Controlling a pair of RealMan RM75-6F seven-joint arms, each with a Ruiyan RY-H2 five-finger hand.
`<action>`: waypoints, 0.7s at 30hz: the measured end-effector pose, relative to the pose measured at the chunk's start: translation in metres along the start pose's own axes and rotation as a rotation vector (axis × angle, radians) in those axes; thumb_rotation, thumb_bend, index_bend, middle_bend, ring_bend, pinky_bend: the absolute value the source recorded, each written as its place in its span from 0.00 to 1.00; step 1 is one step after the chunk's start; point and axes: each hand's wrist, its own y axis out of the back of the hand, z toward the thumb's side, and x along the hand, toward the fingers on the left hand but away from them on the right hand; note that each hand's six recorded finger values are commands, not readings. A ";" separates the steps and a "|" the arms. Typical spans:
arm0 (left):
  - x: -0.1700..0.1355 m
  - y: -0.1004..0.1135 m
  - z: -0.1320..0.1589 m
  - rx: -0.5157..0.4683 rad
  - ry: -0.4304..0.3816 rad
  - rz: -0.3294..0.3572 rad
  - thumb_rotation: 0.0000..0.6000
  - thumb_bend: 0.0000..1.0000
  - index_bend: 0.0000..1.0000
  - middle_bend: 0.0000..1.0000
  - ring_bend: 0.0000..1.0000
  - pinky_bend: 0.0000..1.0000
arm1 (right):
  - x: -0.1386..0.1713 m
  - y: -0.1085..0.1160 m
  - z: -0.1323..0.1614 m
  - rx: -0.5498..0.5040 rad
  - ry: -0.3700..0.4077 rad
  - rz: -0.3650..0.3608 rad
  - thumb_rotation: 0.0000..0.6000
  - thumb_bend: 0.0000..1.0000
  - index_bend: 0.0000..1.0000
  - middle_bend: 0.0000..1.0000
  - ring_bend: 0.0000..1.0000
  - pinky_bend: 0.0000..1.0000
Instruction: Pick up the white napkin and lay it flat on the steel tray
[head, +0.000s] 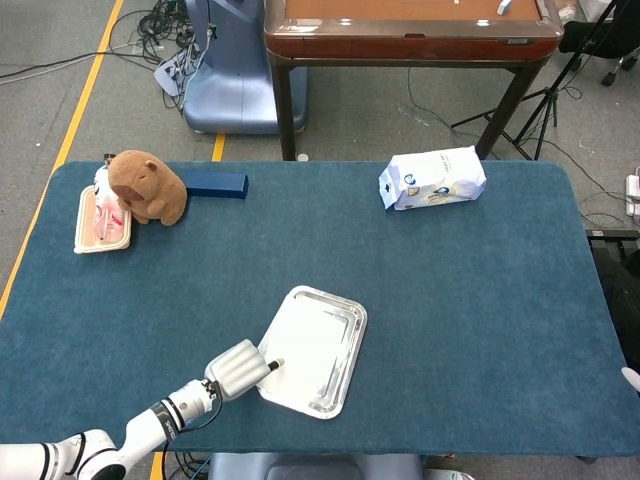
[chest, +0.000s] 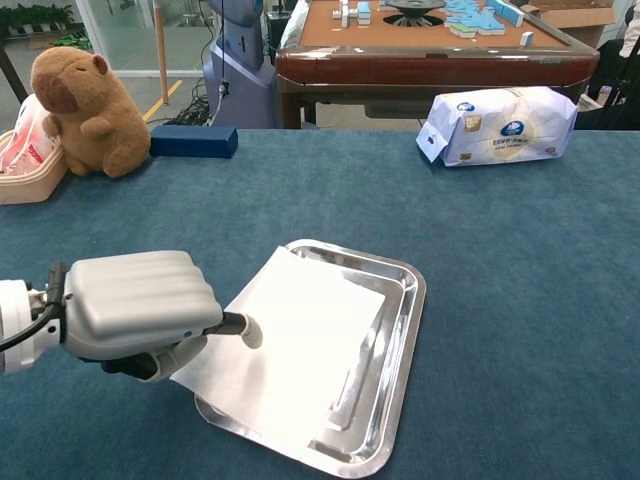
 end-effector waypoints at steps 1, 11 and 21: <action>0.000 0.000 0.000 0.001 0.001 -0.005 1.00 0.80 0.26 0.97 0.65 0.71 | 0.000 0.000 0.000 0.000 -0.001 0.000 1.00 0.00 0.38 0.37 0.23 0.38; 0.001 -0.004 0.007 -0.008 -0.008 -0.043 1.00 0.80 0.26 0.97 0.65 0.71 | 0.000 0.000 -0.002 -0.002 -0.005 -0.001 1.00 0.00 0.38 0.37 0.23 0.38; 0.004 -0.007 0.013 -0.009 -0.015 -0.061 1.00 0.80 0.26 0.97 0.65 0.71 | 0.000 0.000 -0.004 -0.005 -0.011 -0.003 1.00 0.00 0.38 0.37 0.23 0.38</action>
